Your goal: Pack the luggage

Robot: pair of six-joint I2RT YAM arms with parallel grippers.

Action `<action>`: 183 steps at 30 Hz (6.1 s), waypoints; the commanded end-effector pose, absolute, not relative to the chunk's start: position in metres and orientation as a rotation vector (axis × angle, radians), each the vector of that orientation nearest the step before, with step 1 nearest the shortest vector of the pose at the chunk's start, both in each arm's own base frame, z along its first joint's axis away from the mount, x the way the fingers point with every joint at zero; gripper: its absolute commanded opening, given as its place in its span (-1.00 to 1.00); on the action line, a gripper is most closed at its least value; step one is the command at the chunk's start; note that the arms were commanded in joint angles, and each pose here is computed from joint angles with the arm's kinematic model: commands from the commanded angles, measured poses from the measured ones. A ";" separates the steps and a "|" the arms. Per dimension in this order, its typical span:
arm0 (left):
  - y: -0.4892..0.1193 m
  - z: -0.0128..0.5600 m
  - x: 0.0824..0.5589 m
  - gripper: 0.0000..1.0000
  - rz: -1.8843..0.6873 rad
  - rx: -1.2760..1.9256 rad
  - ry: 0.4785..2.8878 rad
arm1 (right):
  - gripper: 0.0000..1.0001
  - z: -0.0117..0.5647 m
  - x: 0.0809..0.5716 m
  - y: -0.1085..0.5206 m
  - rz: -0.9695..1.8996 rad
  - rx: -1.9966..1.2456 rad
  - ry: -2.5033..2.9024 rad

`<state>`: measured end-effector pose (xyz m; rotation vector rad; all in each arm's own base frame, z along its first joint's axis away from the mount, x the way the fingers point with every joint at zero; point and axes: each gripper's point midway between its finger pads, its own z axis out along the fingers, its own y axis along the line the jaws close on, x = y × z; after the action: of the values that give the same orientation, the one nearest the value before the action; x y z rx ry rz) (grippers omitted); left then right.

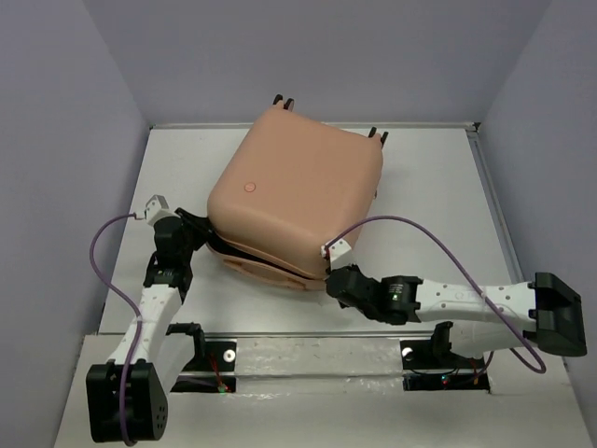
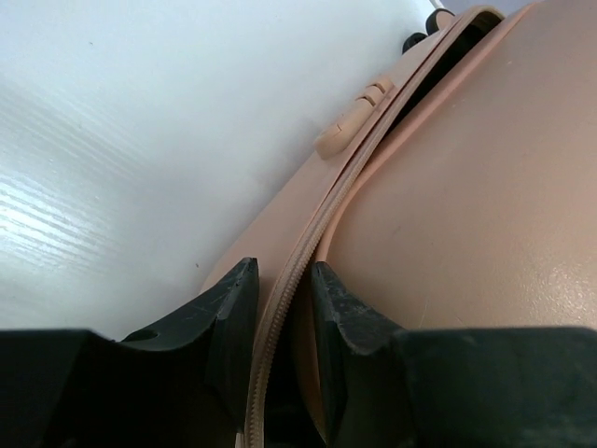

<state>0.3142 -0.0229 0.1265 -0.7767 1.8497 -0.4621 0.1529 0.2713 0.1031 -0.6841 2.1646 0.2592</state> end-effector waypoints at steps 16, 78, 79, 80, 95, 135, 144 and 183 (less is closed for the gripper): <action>-0.092 0.177 0.286 -0.22 -0.768 -0.547 1.931 | -0.86 0.217 0.187 0.291 0.968 -0.635 1.920; -0.248 0.129 0.228 -0.31 -1.038 -0.342 2.073 | -0.87 0.185 0.192 0.323 0.953 -0.289 1.860; -0.253 0.137 0.231 -0.31 -1.047 -0.330 2.061 | -0.86 0.183 0.184 0.339 1.015 -0.334 1.868; -0.256 0.132 0.234 -0.31 -1.033 -0.325 2.075 | -0.86 0.188 0.173 0.355 1.086 -0.380 1.861; -0.262 0.135 0.226 -0.32 -1.075 -0.296 2.077 | -0.09 0.161 0.197 0.248 0.516 -0.072 2.030; -0.264 0.124 0.226 -0.34 -1.062 -0.308 2.096 | -0.86 0.175 0.247 0.232 0.211 -0.222 1.910; -0.284 0.136 0.254 -0.36 -1.021 -0.286 2.064 | -0.87 0.192 0.148 0.337 0.966 -0.620 1.943; -0.267 0.181 0.222 0.54 -1.085 -0.114 1.998 | 0.46 0.197 0.141 0.300 0.785 -0.372 1.999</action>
<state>0.2245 -0.2826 0.1235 -0.1846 2.1517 -1.0743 0.1508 0.3062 0.1734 -0.4661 2.0020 0.6741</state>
